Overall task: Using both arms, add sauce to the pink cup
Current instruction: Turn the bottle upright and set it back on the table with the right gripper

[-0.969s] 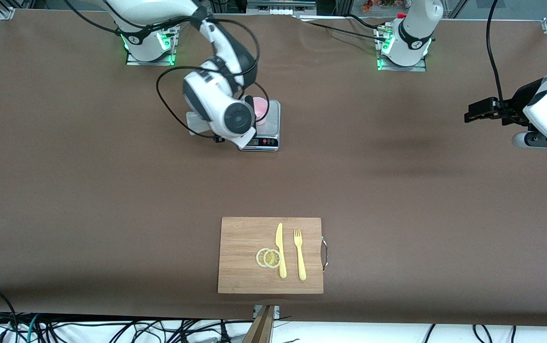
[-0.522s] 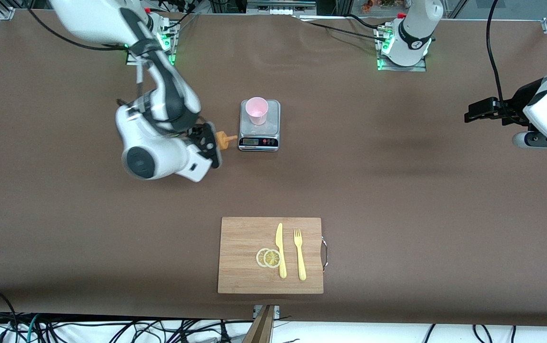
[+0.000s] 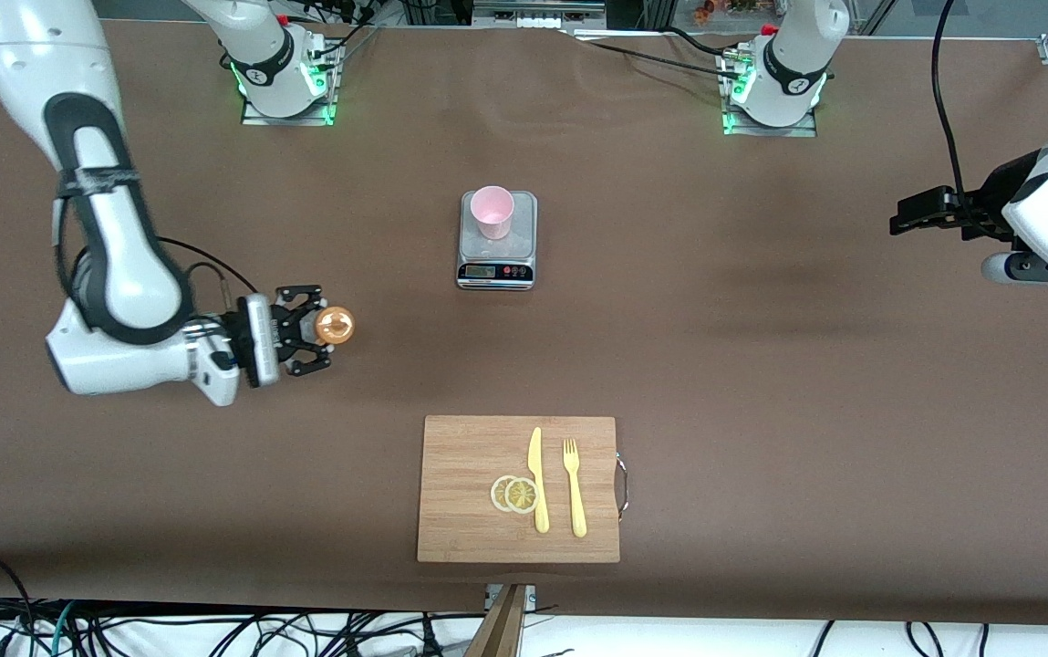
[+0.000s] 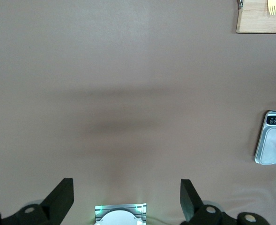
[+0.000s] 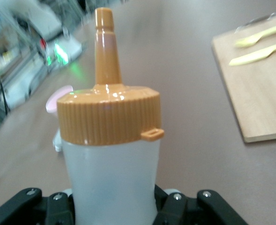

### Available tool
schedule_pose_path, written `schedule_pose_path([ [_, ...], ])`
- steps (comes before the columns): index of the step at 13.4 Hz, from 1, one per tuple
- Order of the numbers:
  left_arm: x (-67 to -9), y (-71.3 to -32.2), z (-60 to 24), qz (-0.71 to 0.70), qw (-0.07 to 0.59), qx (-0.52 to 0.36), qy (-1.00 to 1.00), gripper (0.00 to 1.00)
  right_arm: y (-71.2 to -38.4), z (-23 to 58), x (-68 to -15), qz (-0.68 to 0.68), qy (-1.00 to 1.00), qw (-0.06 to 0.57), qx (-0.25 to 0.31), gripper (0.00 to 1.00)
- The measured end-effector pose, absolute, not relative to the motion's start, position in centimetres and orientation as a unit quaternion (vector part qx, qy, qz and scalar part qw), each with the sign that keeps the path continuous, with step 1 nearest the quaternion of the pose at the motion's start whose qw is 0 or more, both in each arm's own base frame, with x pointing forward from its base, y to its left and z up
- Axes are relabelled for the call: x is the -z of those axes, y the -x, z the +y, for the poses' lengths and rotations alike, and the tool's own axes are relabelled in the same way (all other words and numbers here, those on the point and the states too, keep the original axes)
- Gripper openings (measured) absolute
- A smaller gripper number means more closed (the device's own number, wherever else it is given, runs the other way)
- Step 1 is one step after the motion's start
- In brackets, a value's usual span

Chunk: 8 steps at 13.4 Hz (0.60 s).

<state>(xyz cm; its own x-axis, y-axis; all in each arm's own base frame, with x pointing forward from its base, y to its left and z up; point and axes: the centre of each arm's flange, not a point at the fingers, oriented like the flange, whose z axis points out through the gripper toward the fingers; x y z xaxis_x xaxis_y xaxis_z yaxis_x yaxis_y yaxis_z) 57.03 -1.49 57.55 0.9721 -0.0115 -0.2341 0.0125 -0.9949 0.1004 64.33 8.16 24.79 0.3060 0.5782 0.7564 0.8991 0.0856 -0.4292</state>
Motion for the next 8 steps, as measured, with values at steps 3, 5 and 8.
schedule_pose_path([
  [3,-57.5,-57.0,-1.5,0.0,0.051,0.118,-0.992,1.0,-63.7,2.4,-20.9,-0.504,0.628,0.542,0.242,0.27],
  [5,-57.5,-57.0,-1.5,0.0,0.051,0.118,-0.992,1.0,-62.7,-0.4,-18.8,-0.504,0.605,0.555,0.267,0.27],
  [8,-57.5,-57.0,-1.5,0.0,0.051,0.118,-0.992,1.0,-60.9,-3.3,-16.1,-0.532,0.565,0.551,0.307,0.27],
])
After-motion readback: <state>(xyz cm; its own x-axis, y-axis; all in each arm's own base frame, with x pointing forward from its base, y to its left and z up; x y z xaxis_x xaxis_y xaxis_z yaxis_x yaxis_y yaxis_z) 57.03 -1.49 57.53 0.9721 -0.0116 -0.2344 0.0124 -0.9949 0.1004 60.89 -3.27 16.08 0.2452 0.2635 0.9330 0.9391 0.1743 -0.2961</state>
